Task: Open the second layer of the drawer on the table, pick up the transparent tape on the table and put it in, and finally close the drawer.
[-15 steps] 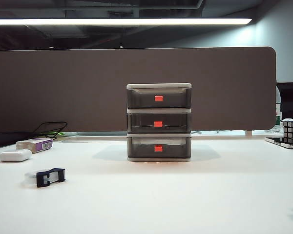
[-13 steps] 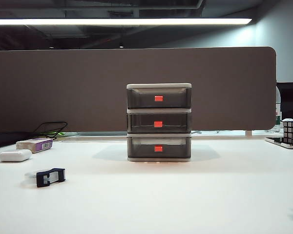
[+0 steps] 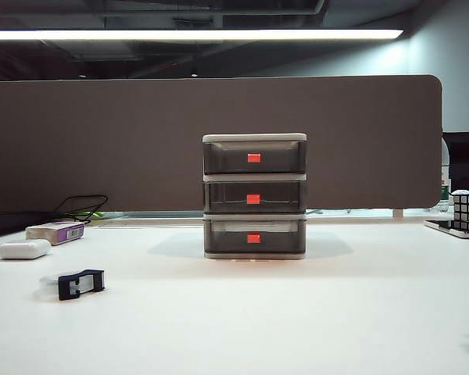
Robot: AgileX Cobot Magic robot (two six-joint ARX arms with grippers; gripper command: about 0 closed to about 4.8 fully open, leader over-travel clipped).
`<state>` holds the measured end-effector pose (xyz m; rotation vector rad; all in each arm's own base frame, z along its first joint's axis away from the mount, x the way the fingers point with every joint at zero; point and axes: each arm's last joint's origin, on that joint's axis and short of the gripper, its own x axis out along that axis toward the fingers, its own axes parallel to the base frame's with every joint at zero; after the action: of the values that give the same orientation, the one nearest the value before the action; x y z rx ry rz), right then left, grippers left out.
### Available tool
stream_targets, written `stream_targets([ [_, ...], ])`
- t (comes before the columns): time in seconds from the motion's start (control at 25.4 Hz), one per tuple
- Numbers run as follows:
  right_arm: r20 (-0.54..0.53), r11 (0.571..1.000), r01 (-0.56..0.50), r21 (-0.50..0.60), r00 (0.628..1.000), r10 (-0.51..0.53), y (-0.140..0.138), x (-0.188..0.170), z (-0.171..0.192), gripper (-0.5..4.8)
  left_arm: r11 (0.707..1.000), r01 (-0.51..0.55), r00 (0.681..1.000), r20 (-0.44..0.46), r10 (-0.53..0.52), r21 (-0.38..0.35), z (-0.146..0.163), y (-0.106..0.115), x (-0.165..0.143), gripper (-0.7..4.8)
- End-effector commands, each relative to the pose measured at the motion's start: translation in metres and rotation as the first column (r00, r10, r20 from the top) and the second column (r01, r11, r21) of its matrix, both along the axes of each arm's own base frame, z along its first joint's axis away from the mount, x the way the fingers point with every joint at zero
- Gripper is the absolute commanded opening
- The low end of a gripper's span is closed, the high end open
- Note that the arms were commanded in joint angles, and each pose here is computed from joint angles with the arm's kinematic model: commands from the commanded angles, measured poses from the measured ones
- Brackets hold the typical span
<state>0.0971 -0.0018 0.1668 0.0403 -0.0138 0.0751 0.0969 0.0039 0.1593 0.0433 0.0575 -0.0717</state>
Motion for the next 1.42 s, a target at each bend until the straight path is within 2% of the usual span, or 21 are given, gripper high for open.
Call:
stream_targets([
  [0.04,0.011,1.000,-0.001,0.003,1.000,0.001,0.000,0.000,-0.001,-0.04,1.000,0.002,1.000,0.013,-0.002,-0.005,0.002,0.000,0.000,-0.05],
  [0.71,0.011,1.000,-0.001,0.003,1.000,0.001,0.000,0.000,-0.001,-0.04,1.000,0.002,1.000,0.014,-0.002,-0.005,0.002,0.000,0.000,-0.05],
  [0.75,0.012,1.000,-0.001,0.003,1.000,0.001,0.000,0.000,-0.001,-0.04,1.000,0.004,1.000,0.015,-0.004,-0.014,0.002,0.000,0.000,-0.05],
  [0.83,0.012,1.000,-0.002,0.007,1.000,0.002,0.000,0.000,-0.001,-0.04,0.994,0.039,0.999,0.006,-0.038,-0.100,0.002,-0.001,0.000,-0.05],
  [0.87,0.010,1.000,-0.005,0.024,1.000,0.005,0.000,0.000,-0.001,-0.04,0.986,0.060,0.998,0.001,-0.060,-0.156,0.001,-0.002,0.000,-0.05],
  [0.91,0.004,0.995,-0.011,0.098,1.000,0.011,0.000,0.000,-0.001,-0.04,0.963,0.091,0.995,-0.007,-0.096,-0.252,0.001,-0.003,0.000,-0.05],
  [0.95,-0.004,0.976,-0.059,0.208,0.998,0.062,0.002,0.000,-0.001,-0.04,0.920,0.124,0.990,-0.020,-0.142,-0.372,0.001,-0.004,-0.001,-0.05],
  [1.06,-0.016,0.928,-0.180,0.326,0.981,0.196,0.006,-0.001,-0.001,-0.04,0.845,0.132,0.981,-0.053,-0.186,-0.517,-0.001,-0.006,-0.001,-0.04],
  [1.14,-0.023,0.898,-0.279,0.340,0.952,0.304,0.009,-0.002,-0.001,-0.05,0.827,0.142,0.978,-0.051,-0.201,-0.544,0.000,-0.006,-0.001,-0.01],
  [1.26,-0.036,0.855,-0.391,0.342,0.903,0.427,0.014,-0.003,-0.003,-0.05,0.837,0.181,0.971,-0.043,-0.236,-0.516,0.000,-0.008,-0.001,-0.01],
  [1.3,-0.049,0.829,-0.438,0.348,0.874,0.483,0.016,-0.004,-0.004,-0.05,0.852,0.230,0.959,-0.040,-0.281,-0.471,0.000,-0.011,-0.002,-0.01],
  [1.34,-0.060,0.819,-0.451,0.354,0.863,0.501,0.018,-0.004,-0.005,-0.04,0.846,0.273,0.943,-0.049,-0.330,-0.458,-0.001,-0.016,-0.002,-0.01],
  [1.42,-0.068,0.809,-0.467,0.358,0.851,0.521,0.020,-0.005,-0.006,-0.04,0.816,0.305,0.925,-0.052,-0.377,-0.492,-0.001,-0.021,-0.003,-0.01],
])
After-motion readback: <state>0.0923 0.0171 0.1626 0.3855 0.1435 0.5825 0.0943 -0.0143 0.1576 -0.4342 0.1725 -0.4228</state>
